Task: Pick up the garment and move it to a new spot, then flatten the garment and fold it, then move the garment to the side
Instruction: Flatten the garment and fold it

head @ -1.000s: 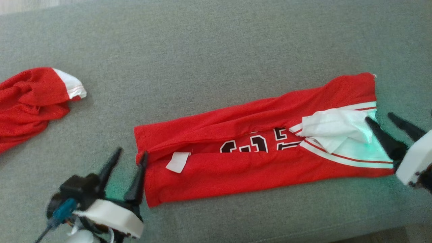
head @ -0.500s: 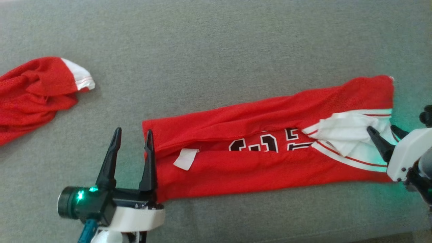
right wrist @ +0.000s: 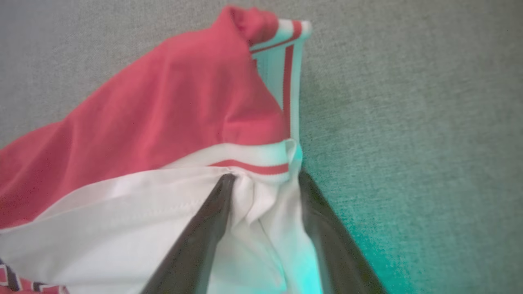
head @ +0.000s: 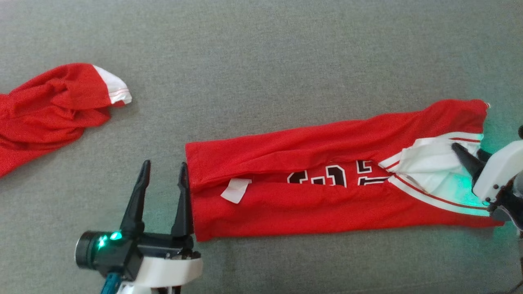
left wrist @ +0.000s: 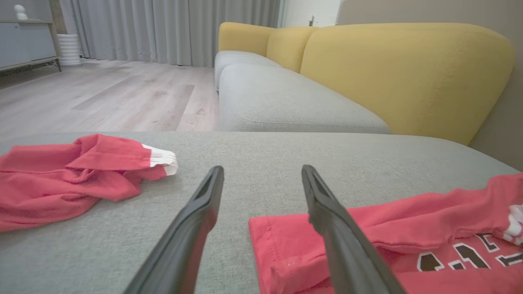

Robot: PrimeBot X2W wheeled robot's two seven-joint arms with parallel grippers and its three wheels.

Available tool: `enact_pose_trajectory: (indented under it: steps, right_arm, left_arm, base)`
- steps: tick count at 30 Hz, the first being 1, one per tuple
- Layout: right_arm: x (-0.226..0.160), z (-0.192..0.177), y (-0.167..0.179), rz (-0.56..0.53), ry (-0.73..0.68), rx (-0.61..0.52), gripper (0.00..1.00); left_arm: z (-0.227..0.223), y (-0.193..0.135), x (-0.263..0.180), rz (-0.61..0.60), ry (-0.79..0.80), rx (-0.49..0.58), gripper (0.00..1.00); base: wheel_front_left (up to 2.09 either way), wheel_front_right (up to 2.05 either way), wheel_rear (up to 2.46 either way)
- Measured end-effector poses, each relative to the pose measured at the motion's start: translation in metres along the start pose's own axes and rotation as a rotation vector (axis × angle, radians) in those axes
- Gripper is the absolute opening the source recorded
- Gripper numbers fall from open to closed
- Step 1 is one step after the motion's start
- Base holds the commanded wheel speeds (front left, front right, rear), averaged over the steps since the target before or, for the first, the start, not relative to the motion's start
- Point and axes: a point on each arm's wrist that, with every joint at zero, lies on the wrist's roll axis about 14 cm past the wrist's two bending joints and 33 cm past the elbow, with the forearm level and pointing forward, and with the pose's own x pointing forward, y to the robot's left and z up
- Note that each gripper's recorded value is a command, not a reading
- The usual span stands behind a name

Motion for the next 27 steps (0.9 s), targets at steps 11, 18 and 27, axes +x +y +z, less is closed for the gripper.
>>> enact_pose_trajectory:
  steps: [11, 18, 27]
  right_arm:
    - [-0.055, 0.051, -0.062, -0.117, -0.184, 0.132, 0.00]
    - [-0.096, 0.077, -0.018, 0.027, -0.254, 0.069, 0.00]
    - [-0.101, 0.045, 0.109, 0.380, -0.182, 0.059, 0.00]
  left_arm:
    - [0.010, 0.012, -0.017, 0.048, -0.034, -0.028, 1.00]
    - [0.005, 0.018, -0.040, 0.069, -0.012, -0.005, 1.00]
    - [-0.001, 0.017, -0.051, 0.074, 0.006, -0.005, 1.00]
  base:
    - [0.00, 0.00, 0.00]
    - [0.00, 0.00, 0.00]
    - [0.00, 0.00, 0.00]
